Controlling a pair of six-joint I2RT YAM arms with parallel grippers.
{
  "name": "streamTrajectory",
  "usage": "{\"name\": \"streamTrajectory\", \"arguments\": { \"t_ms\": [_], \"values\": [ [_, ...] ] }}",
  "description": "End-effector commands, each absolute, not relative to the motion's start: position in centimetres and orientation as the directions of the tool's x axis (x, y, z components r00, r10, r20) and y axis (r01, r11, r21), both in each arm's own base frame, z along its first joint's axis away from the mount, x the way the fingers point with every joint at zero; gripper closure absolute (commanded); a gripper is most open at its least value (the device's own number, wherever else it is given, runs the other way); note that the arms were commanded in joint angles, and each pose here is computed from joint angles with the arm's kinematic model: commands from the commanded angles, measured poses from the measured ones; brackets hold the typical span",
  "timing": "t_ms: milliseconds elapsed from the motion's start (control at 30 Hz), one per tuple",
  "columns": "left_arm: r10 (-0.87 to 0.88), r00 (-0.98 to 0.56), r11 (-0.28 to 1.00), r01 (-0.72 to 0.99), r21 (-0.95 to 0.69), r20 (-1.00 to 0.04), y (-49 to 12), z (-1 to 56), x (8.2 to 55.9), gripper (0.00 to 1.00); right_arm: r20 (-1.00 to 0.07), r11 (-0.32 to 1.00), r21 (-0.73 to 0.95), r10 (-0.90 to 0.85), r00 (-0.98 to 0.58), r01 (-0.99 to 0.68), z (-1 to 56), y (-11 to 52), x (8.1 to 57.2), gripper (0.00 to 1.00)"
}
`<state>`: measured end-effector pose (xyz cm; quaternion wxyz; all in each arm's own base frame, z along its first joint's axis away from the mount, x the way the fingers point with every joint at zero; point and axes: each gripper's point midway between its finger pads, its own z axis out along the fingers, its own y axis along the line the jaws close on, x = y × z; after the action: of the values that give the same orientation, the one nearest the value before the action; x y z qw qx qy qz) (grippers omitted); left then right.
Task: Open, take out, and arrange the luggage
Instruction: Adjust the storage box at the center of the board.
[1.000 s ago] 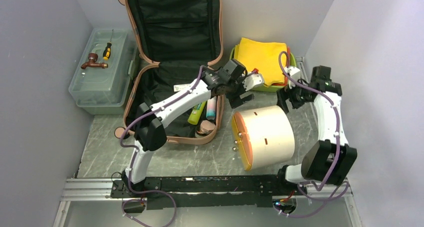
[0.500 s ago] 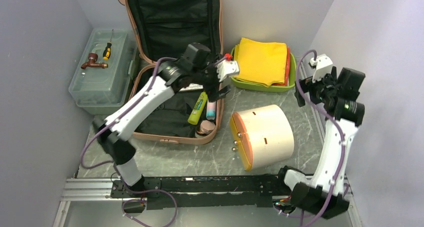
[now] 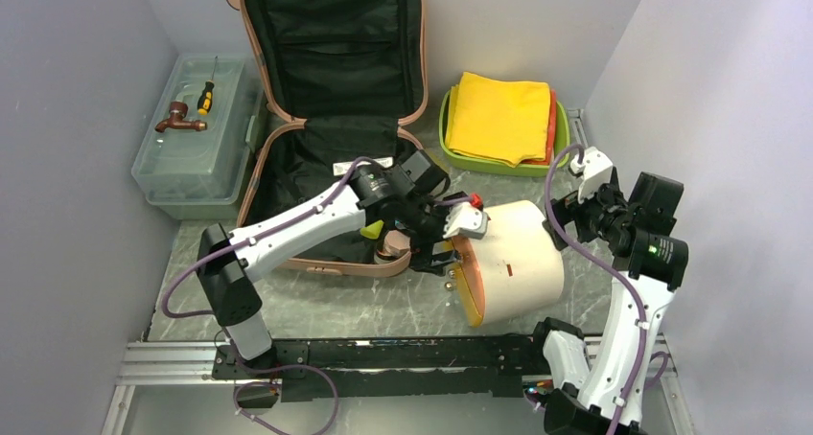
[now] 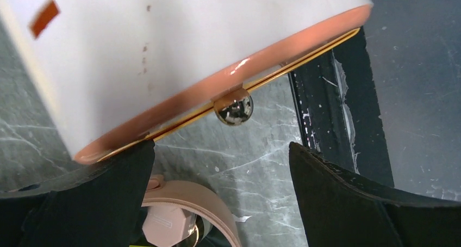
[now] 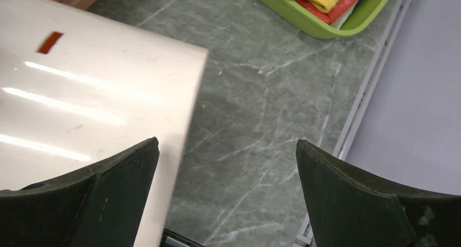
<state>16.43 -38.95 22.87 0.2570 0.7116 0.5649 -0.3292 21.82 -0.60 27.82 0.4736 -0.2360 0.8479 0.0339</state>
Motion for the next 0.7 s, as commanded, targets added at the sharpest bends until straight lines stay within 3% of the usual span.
{"name": "streamTrajectory", "arguments": {
  "t_ms": [0, 667],
  "values": [
    [0.623, 0.154, -0.161, 0.985, 0.066, -0.767, -40.3, 24.2, 16.9, 0.01, -0.838, 0.841, -0.170, -0.397, -0.374, -0.513, 28.5, 1.3, 20.5, 0.00],
    [0.560, -0.060, -0.014, 0.997, -0.082, -0.826, -44.1, 25.3, 17.8, 0.01, -0.807, 0.876, -0.148, -0.375, -0.456, -0.460, 23.4, -0.3, 21.5, 0.00]
  ]
}}
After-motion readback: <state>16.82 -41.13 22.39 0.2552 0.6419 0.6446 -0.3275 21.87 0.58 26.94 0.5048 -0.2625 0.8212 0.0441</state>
